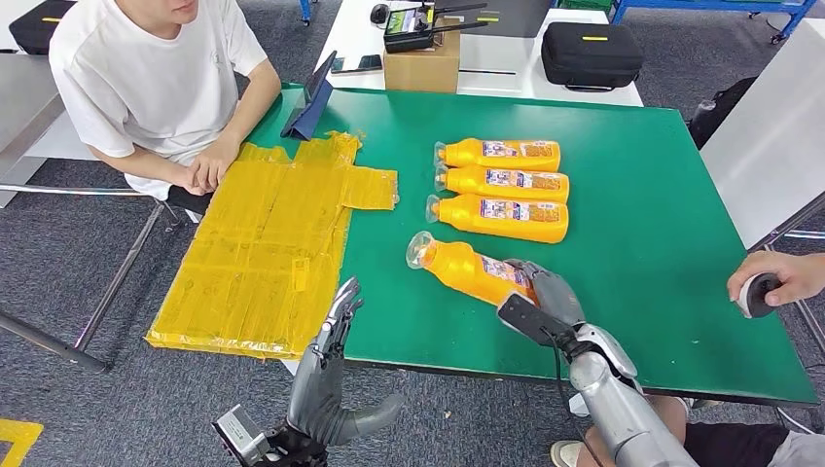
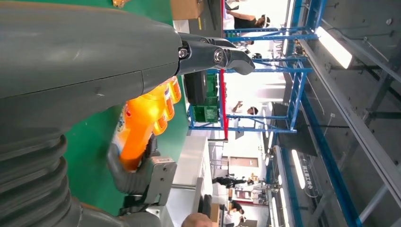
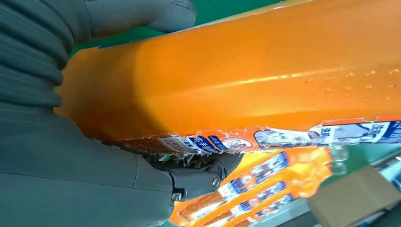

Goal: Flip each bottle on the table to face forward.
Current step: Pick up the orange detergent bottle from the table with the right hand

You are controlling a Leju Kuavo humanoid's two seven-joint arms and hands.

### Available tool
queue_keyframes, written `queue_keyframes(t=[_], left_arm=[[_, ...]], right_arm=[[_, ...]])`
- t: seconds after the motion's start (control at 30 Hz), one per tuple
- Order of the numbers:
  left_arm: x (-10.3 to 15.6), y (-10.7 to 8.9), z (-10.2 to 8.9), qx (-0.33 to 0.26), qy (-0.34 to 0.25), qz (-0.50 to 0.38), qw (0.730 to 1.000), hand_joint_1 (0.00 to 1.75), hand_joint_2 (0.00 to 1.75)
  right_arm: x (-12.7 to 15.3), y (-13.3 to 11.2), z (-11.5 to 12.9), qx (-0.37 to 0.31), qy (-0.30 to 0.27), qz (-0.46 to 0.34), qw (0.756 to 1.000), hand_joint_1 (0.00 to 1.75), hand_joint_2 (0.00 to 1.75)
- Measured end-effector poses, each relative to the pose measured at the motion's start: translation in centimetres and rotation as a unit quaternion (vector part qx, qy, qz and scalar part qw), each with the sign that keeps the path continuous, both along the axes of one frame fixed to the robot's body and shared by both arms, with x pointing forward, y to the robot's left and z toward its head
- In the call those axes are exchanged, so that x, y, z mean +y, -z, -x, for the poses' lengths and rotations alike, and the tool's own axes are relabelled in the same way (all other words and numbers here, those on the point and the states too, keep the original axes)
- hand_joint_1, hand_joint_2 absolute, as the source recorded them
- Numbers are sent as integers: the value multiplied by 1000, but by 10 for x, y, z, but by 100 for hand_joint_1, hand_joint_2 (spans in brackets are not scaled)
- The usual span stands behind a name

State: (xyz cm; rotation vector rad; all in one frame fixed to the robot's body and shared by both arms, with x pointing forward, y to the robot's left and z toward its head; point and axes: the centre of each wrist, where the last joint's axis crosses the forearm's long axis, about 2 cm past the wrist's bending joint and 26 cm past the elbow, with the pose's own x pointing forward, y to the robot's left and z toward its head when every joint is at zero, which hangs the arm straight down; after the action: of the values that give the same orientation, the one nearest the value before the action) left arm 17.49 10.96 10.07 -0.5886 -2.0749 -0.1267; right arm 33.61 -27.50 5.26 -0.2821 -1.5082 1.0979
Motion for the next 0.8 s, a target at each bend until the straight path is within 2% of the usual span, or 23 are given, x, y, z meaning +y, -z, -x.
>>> queue_keyframes(t=[0.17,0.3,0.53,0.67,0.8], left_arm=[[1,0,1,1,2,-1,1000,0,175],[2,2,1,14,-4,-15,1000,0,175],[1,9,4,73,-32,-59,995,0,175],[-1,12,5,90,-27,-62,994,0,175],[-2,13,4,102,-16,-55,993,0,175]], right_arm=[[11,2,14,-21,18,-65,998,175,175],[28,-3,32,-74,23,-167,983,175,175],[75,-38,61,-145,23,-309,940,175,175],[97,-53,73,-173,14,-347,922,175,175],[106,-61,77,-186,11,-369,911,175,175]])
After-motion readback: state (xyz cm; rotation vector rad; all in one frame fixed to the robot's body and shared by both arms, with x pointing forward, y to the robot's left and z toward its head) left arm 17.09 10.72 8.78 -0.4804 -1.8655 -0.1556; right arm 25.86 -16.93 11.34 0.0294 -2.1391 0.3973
